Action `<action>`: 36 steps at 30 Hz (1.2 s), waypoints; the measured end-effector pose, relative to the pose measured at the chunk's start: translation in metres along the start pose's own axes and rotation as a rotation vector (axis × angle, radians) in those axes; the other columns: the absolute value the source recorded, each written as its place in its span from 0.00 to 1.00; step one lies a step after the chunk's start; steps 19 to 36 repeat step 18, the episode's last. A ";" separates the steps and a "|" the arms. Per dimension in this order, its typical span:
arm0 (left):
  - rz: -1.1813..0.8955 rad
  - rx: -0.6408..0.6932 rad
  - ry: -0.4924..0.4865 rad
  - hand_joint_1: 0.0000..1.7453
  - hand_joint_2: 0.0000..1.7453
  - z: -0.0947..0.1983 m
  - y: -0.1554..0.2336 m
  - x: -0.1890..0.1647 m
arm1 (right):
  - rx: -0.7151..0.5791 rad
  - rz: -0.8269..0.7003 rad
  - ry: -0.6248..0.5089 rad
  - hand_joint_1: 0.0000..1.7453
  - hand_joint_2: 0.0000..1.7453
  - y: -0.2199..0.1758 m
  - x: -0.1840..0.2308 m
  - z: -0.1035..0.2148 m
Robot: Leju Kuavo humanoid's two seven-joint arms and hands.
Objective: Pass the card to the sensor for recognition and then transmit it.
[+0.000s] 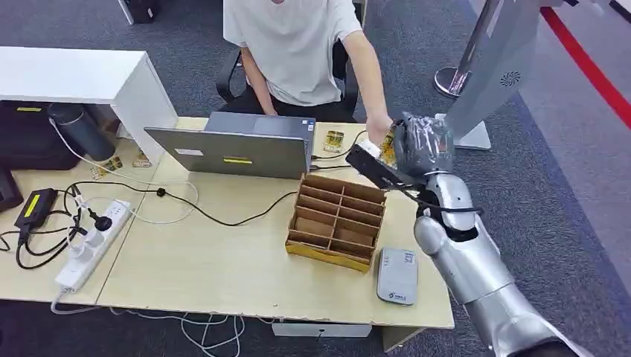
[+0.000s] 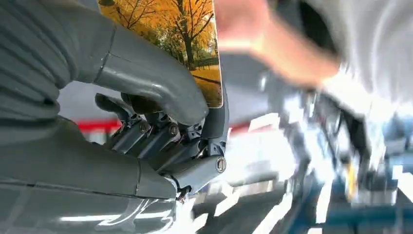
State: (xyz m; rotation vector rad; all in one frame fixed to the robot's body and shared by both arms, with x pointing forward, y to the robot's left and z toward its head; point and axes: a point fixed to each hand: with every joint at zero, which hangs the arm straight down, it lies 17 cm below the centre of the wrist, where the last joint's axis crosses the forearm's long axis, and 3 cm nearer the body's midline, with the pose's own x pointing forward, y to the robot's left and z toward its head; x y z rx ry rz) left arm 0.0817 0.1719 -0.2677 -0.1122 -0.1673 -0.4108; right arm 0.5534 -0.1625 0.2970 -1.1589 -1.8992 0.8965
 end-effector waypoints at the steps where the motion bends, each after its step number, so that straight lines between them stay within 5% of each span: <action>1: -0.003 -0.005 -0.002 0.00 1.00 0.000 -0.001 0.001 | -0.032 0.030 -0.010 1.00 1.00 -0.007 0.002 -0.002; 17: 0.006 -0.051 -0.011 0.00 1.00 0.002 -0.015 0.014 | -0.257 0.165 -0.051 1.00 1.00 -0.049 0.020 -0.009; 18: 0.008 -0.053 -0.012 0.00 1.00 0.002 -0.015 0.015 | -0.256 0.172 -0.053 0.00 1.00 -0.048 0.020 -0.008; 36: 0.008 -0.053 -0.012 0.00 1.00 0.002 -0.015 0.015 | -0.256 0.172 -0.053 0.00 1.00 -0.048 0.020 -0.008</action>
